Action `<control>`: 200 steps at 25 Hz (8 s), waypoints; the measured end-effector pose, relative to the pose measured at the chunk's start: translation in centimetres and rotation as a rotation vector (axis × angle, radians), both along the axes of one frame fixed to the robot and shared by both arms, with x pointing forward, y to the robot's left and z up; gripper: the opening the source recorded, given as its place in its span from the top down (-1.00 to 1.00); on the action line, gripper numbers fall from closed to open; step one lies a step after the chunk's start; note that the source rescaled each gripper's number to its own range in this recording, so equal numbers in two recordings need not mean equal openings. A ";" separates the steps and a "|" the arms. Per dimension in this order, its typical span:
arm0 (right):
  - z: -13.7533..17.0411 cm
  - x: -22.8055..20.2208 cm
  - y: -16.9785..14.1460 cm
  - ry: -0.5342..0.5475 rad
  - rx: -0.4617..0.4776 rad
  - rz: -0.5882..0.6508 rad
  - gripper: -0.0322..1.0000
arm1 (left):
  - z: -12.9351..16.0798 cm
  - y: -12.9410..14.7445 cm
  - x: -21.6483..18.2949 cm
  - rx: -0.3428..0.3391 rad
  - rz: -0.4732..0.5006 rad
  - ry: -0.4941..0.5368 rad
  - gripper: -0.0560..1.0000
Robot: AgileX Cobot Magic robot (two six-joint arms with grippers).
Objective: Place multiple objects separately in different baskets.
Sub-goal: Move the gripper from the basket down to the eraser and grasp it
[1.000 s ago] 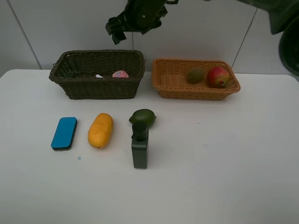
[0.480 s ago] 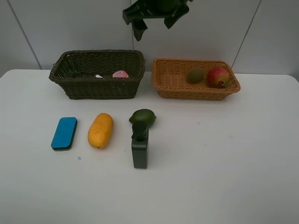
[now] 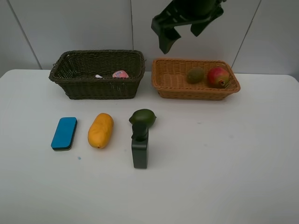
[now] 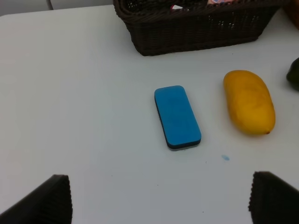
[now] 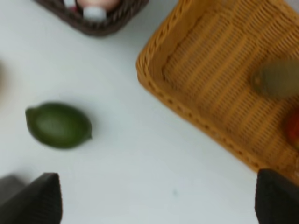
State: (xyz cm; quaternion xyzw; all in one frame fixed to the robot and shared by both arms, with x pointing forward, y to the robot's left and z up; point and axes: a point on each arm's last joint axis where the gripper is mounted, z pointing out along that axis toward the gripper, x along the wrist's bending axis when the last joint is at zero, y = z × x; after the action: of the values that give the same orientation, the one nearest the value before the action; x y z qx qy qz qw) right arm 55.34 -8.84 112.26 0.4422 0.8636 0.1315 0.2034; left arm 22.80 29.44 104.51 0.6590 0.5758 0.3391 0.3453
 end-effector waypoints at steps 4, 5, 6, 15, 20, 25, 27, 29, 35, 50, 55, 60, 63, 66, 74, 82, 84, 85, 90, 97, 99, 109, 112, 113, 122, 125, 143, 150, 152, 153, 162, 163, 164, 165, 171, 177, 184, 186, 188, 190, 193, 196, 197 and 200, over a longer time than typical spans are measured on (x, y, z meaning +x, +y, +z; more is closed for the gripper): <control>0.7 -3.4 -2.5 0.003 -0.016 0.025 -1.00 | 0.0 0.0 0.0 0.000 0.000 0.000 -1.00; 0.9 -4.3 -3.2 0.001 -0.015 0.028 -1.00 | 0.0 0.0 0.0 0.000 0.000 0.000 -1.00; 0.9 -5.1 -3.9 0.004 -0.018 0.030 -1.00 | 0.0 0.0 0.0 0.000 0.000 0.000 -1.00; 0.4 -13.5 -9.9 0.022 0.007 0.029 -1.00 | 0.0 0.0 0.0 0.000 0.000 0.000 -1.00; -0.5 -18.7 -13.5 -0.013 0.071 0.033 -1.00 | 0.0 0.0 0.0 0.000 0.000 0.000 -1.00; -1.6 -22.9 -17.0 -0.090 0.156 -0.022 -1.00 | 0.0 0.0 0.0 0.000 0.000 0.000 -1.00; -2.5 -24.0 -18.4 -0.112 0.179 -0.096 -1.00 | 0.0 0.0 0.0 0.000 0.000 0.000 -1.00; -3.4 -25.1 -19.3 -0.143 0.214 -0.155 -1.00 | 0.0 0.0 0.0 0.000 0.000 0.000 -1.00; -5.2 -27.7 -20.1 -0.311 0.373 -0.238 -1.00 | 0.0 0.0 0.0 0.000 0.000 0.000 -1.00; -6.1 -32.3 -21.1 -0.581 0.458 -0.311 -1.00 | 0.0 0.0 0.0 0.000 0.000 0.000 -1.00; -6.4 -32.3 -21.1 -0.573 0.455 -0.313 -1.00 | 0.0 0.0 0.0 0.001 0.001 0.000 -1.00; -6.4 -32.3 -21.1 -0.568 0.452 -0.313 -1.00 | 0.0 0.0 0.0 0.001 0.001 0.000 -1.00; -6.4 -32.3 -21.1 -0.566 0.459 -0.320 -1.00 | 0.0 0.0 0.0 0.001 0.001 0.000 -1.00; -6.4 -32.3 -21.1 -0.562 0.479 -0.340 -1.00 | 0.0 0.0 0.0 0.001 0.001 0.000 -1.00; -6.4 -32.3 -21.1 -0.560 0.486 -0.347 -1.00 | 0.0 0.0 0.0 0.001 0.001 0.000 -1.00; -6.4 -32.3 -21.1 -0.560 0.487 -0.348 -1.00 | 0.0 0.0 0.0 0.001 0.001 0.000 -1.00; -6.4 -32.3 -21.1 -0.560 0.487 -0.348 -1.00 | 0.0 0.0 0.0 0.001 0.001 0.000 -1.00; -6.4 -32.3 -21.1 -0.560 0.487 -0.348 -1.00 | 0.0 0.0 0.0 0.001 0.001 0.000 -1.00; -6.4 -32.3 -21.1 -0.560 0.487 -0.348 -1.00 | 0.0 0.0 0.0 0.002 0.002 0.000 -1.00; -6.4 -32.3 -21.1 -0.560 0.487 -0.348 -1.00 | 0.0 0.0 0.0 0.002 0.002 0.000 -1.00; -6.4 -32.3 -21.1 -0.560 0.487 -0.348 -1.00 | 0.0 0.0 0.0 0.002 0.002 0.000 -1.00; -6.4 -32.3 -21.1 -0.560 0.487 -0.348 -1.00 | 2.7 0.1 2.4 -0.013 0.011 0.113 -1.00; -6.4 -32.3 -21.1 -0.560 0.487 -0.348 -1.00 | 3.4 0.1 4.6 -0.014 0.012 0.211 -1.00; -6.4 -32.3 -21.1 -0.560 0.488 -0.349 -1.00 | 3.5 0.1 5.4 -0.014 0.013 0.239 -1.00; -6.4 -32.3 -21.1 -0.560 0.488 -0.349 -1.00 | 1.9 0.1 13.1 -0.039 0.025 0.401 -1.00; -6.4 -32.3 -21.1 -0.560 0.488 -0.349 -1.00 | 0.8 0.2 15.5 -0.041 0.034 0.430 -1.00; -6.4 -32.3 -21.1 -0.560 0.488 -0.349 -1.00 | -8.0 -2.5 24.0 -0.114 0.018 0.661 -1.00; -6.4 -32.3 -21.1 -0.560 0.488 -0.349 -1.00 | -11.3 -3.3 25.5 -0.138 0.069 0.717 -1.00; -6.4 -32.3 -21.1 -0.560 0.488 -0.349 -1.00 | -12.1 -3.3 25.8 -0.135 0.075 0.727 -1.00; -6.4 -32.3 -21.1 -0.560 0.488 -0.349 -1.00 | -12.4 -3.3 26.0 -0.133 0.077 0.733 -1.00; -6.4 -32.3 -21.1 -0.560 0.488 -0.350 -1.00 | -14.0 -3.7 28.9 -0.127 0.080 0.778 -1.00; -6.4 -32.3 -21.1 -0.560 0.488 -0.350 -1.00 | -14.1 -3.8 29.2 -0.126 0.077 0.781 -1.00; -6.4 -32.3 -21.1 -0.560 0.488 -0.350 -1.00 | -14.3 -4.0 29.5 -0.122 0.070 0.785 -1.00; -6.4 -32.3 -21.1 -0.560 0.488 -0.350 -1.00 | -14.5 -4.3 29.7 -0.119 0.063 0.792 -1.00; -6.4 -32.3 -21.1 -0.560 0.488 -0.350 -1.00 | -16.2 -6.0 30.7 -0.096 0.026 0.847 -1.00; -6.4 -32.3 -21.1 -0.560 0.488 -0.350 -1.00 | -17.3 -6.1 30.5 -0.098 0.059 0.941 -1.00; -6.4 -32.3 -21.1 -0.560 0.488 -0.350 -1.00 | -17.3 -6.0 30.5 -0.090 0.071 0.943 -1.00; -6.4 -32.3 -21.1 -0.560 0.488 -0.350 -1.00 | -17.3 -6.0 30.5 -0.091 0.073 0.943 -1.00; -6.4 -32.3 -21.1 -0.560 0.488 -0.350 -1.00 | -17.3 -6.0 30.5 -0.093 0.077 0.944 -1.00; -6.4 -32.3 -21.1 -0.560 0.488 -0.350 -1.00 | -17.4 -5.9 30.5 -0.099 0.089 0.949 -1.00; -6.4 -32.3 -21.1 -0.560 0.488 -0.350 -1.00 | -17.8 -5.9 30.5 -0.099 0.097 0.954 -1.00; -6.4 -32.3 -21.1 -0.560 0.488 -0.350 -1.00 | -17.8 -5.9 30.6 -0.100 0.098 0.953 -1.00; -6.4 -32.3 -21.1 -0.560 0.488 -0.350 -1.00 | -17.8 -5.9 30.6 -0.100 0.098 0.952 -1.00; -6.4 -32.3 -21.1 -0.560 0.488 -0.350 -1.00 | -17.9 -5.9 30.6 -0.100 0.098 0.953 -0.99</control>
State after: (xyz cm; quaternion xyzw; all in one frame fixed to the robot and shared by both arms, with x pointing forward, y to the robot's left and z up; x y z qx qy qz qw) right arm 23.08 -29.92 105.83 0.5648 0.6300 0.4112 0.3390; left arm 53.37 23.50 86.66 0.6957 0.7159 -0.0129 0.0576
